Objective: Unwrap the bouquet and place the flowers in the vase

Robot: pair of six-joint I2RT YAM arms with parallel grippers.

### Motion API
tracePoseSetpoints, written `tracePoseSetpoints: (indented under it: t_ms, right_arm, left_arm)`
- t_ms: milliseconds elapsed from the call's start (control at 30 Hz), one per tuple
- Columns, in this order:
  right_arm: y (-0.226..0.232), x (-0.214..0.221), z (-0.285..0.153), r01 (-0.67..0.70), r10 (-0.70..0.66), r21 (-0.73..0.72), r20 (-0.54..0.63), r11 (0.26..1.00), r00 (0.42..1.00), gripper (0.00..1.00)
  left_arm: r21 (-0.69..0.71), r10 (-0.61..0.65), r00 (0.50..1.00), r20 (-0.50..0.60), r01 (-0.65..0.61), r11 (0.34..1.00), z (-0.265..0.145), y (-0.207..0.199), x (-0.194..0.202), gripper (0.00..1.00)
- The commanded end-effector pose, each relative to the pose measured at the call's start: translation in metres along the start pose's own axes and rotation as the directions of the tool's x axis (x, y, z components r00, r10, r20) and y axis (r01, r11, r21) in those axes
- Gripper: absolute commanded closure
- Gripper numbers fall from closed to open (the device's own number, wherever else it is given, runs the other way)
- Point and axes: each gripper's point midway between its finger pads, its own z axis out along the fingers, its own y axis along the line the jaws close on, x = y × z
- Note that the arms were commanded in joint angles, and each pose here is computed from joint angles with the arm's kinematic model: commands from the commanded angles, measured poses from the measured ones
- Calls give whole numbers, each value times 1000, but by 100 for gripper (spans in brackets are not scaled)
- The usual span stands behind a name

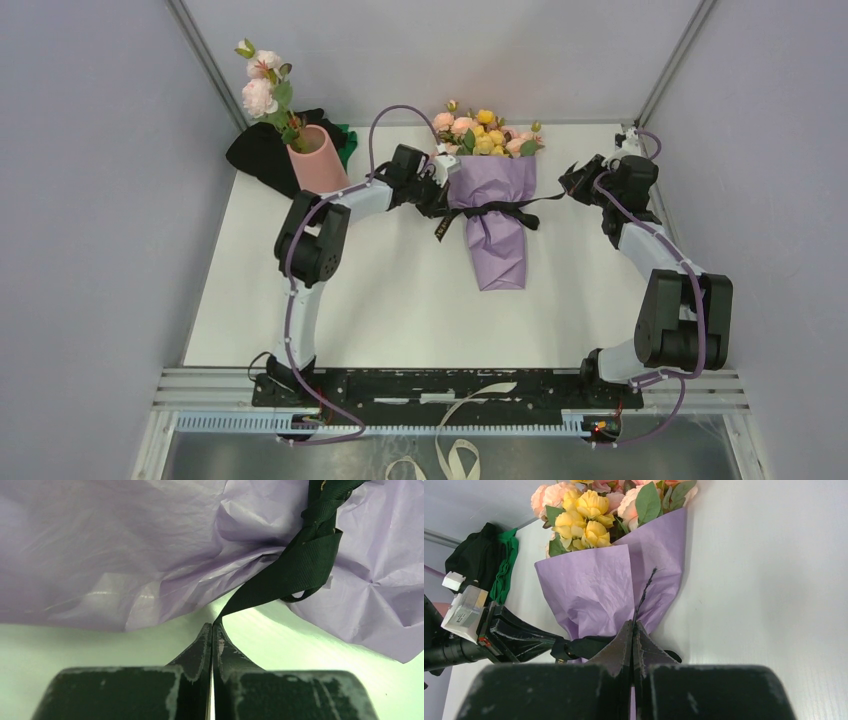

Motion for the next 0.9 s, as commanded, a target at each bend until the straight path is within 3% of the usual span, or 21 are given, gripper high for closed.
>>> tracePoseSetpoints:
  t_ms: [0,233,400,633,867]
  right_arm:
    - [1,-8,2,11,-11,-2,32,1000,999,100]
    - [0,-17,-3,-67,70,-55,61,996,996,100]
    - [-8,-32,-14,-83,86,-37,109,996,990,100]
    - [-25,-50,-28,-153,157,-42,156,987,975,100]
    - [-40,-78,-53,-164,160,-1,238,986,958,100]
  left_arm:
    - [-137,21,997,77,-11,990,-32,5,-42,98]
    - [-360,-19,996,82,47,932,-62,32,-51,98]
    - [-524,-64,990,124,120,843,-90,51,-63,98]
    - [-663,-103,984,148,176,728,-120,70,-72,98]
    - [-737,-74,980,187,189,649,-155,76,-110,98]
